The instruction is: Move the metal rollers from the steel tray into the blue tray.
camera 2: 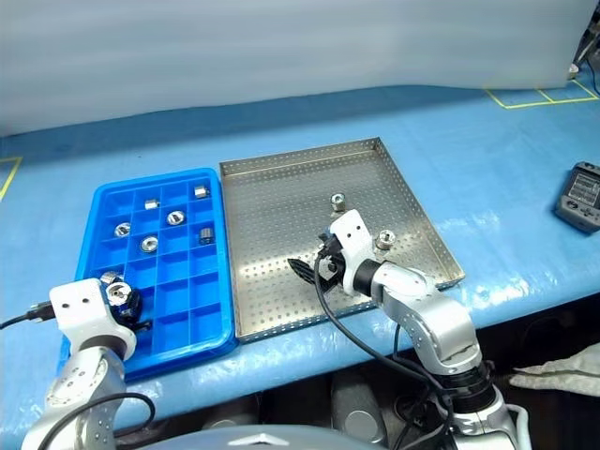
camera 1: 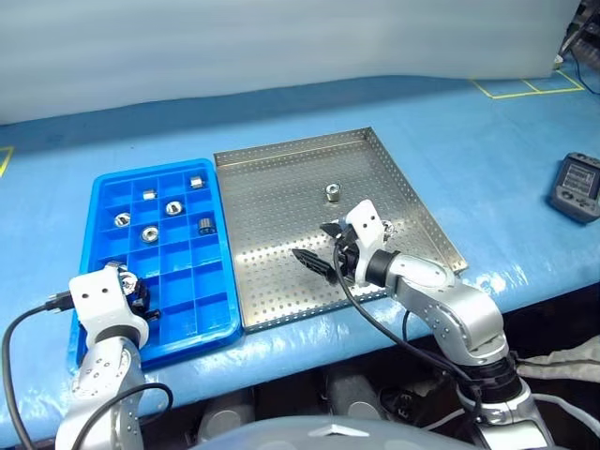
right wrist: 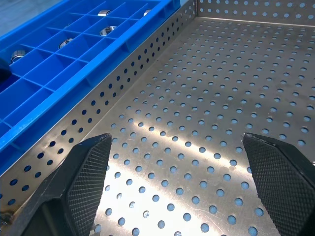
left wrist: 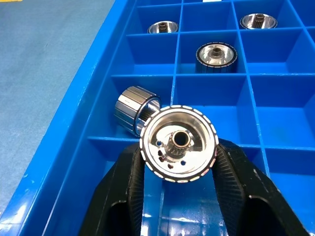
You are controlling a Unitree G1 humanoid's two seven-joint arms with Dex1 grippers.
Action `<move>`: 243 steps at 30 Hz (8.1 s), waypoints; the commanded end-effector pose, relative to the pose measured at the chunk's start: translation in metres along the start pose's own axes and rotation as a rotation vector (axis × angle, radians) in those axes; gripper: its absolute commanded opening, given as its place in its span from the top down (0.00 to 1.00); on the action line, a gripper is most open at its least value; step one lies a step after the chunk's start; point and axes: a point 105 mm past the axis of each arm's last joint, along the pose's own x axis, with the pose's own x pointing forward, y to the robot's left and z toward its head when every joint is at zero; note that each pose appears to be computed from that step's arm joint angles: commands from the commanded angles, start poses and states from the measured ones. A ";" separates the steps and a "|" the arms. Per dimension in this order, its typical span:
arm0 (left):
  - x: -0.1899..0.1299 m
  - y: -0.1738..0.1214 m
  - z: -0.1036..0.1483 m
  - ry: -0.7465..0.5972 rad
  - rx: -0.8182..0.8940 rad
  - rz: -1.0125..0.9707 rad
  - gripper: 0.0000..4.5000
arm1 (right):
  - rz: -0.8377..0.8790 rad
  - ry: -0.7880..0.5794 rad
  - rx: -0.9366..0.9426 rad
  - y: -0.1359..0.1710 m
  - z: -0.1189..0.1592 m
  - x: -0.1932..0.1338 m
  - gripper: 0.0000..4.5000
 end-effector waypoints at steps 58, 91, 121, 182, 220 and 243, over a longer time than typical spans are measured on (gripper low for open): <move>-0.014 -0.063 0.079 -0.317 0.137 -0.499 0.99 | -0.085 -0.045 -0.022 -0.009 0.007 -0.013 0.00; -0.032 -0.175 0.014 -0.103 0.419 -1.131 0.26 | -0.427 -0.031 0.023 -0.053 -0.001 0.004 0.00; -0.027 -0.166 0.010 -0.088 0.447 -1.094 0.01 | -0.385 -0.031 0.026 -0.049 -0.002 0.010 0.00; -0.025 -0.126 0.060 -0.289 0.239 -0.796 0.00 | -0.258 0.015 0.031 -0.035 -0.008 0.103 0.15; -0.058 -0.007 0.051 -0.423 0.006 -0.148 0.00 | 0.298 -0.148 -0.219 0.113 0.072 0.140 0.62; -0.053 -0.027 0.051 -0.422 -0.007 -0.241 0.00 | 0.371 -0.065 -0.170 0.128 0.045 0.169 0.03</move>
